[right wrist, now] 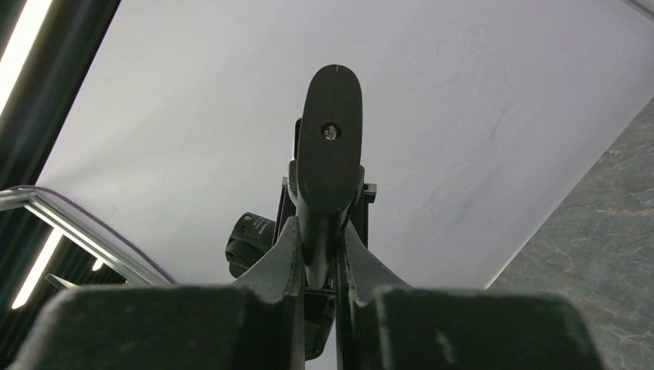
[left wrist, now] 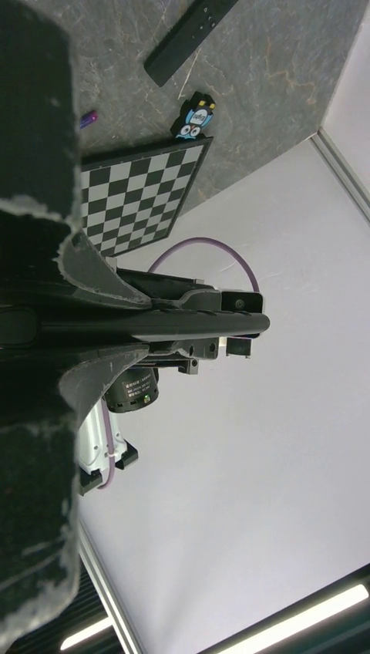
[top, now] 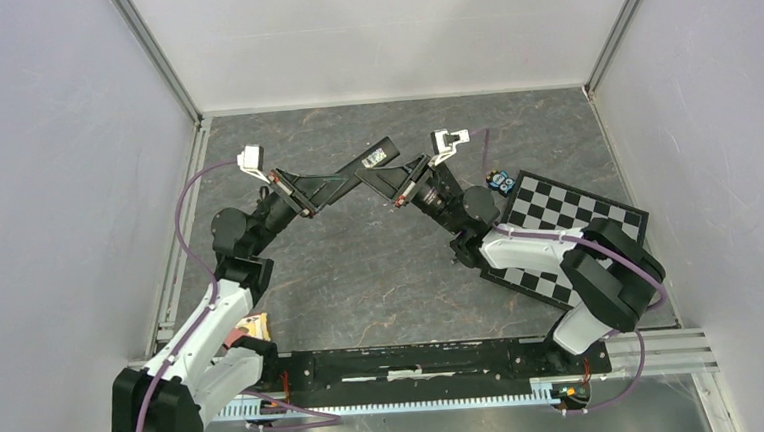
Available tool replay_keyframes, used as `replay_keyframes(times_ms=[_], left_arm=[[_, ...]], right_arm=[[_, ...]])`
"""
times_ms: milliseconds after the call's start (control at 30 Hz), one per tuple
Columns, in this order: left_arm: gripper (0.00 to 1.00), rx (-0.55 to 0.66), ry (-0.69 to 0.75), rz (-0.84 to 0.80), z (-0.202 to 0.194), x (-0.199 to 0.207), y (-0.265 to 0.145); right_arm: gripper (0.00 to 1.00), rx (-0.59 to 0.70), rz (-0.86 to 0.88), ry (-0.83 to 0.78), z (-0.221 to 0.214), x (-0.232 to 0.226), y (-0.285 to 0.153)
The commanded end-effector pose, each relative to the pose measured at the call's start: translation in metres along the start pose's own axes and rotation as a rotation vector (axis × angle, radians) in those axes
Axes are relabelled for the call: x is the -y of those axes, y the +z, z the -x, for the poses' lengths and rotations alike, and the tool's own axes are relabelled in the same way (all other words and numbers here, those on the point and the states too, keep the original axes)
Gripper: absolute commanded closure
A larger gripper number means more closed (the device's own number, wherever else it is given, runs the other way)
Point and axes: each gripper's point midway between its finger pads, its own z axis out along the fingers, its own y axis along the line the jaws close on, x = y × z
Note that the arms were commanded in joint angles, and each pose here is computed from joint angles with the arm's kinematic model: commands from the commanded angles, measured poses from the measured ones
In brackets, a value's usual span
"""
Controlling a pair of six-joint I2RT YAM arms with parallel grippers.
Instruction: Load the batteries into the remote control
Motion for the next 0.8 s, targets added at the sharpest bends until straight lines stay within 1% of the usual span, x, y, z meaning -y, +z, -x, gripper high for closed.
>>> replay_keyframes(times_ms=[0,33,100,133,200,233,300,333,467,500,533,567,667,767], left_arm=[[0.87,0.008,0.017,-0.061,0.002,0.016,-0.001],[0.81,-0.009,0.025,-0.058,-0.002,0.015,-0.002],[0.62,-0.043,0.055,-0.034,-0.008,0.007,-0.005],[0.43,-0.068,0.07,-0.011,-0.012,0.002,-0.006],[0.14,-0.124,0.119,0.029,-0.018,-0.006,-0.008],[0.01,-0.154,0.147,0.061,-0.021,-0.013,-0.009],[0.0,-0.218,0.206,0.1,-0.026,-0.019,-0.01],[0.0,-0.239,0.221,0.112,-0.027,-0.021,-0.01],[0.0,-0.312,0.236,0.07,-0.034,-0.015,-0.009],[0.0,-0.331,0.236,0.055,-0.036,-0.013,-0.008],[0.0,-0.357,0.234,0.038,-0.038,-0.011,-0.008],[0.03,-0.386,0.235,0.022,-0.041,-0.01,-0.007],[0.23,-0.46,0.206,0.002,-0.05,-0.014,-0.006],[0.39,-0.518,0.183,-0.018,-0.062,-0.015,-0.004]], right_arm=[[1.0,0.036,0.084,-0.042,0.012,-0.023,0.007],[1.0,0.034,0.083,-0.05,0.013,-0.022,0.007],[1.0,0.021,0.081,-0.059,0.014,-0.02,0.004],[1.0,0.007,0.086,-0.065,0.014,-0.02,0.001],[1.0,-0.034,0.068,-0.078,0.011,-0.015,-0.007],[1.0,-0.083,0.04,-0.087,0.007,-0.01,-0.008],[1.0,-0.288,-0.017,-0.161,-0.015,0.002,-0.007],[1.0,-0.361,-0.053,-0.214,-0.024,0.01,-0.01],[1.0,-0.601,-0.122,-0.403,-0.047,0.036,-0.041],[1.0,-0.651,-0.153,-0.428,-0.051,0.044,-0.05],[1.0,-0.689,-0.147,-0.459,-0.054,0.047,-0.056],[1.0,-0.731,-0.133,-0.463,-0.06,0.047,-0.063],[1.0,-0.826,-0.075,-0.463,-0.073,0.047,-0.076],[1.0,-0.848,-0.045,-0.459,-0.077,0.046,-0.079]])
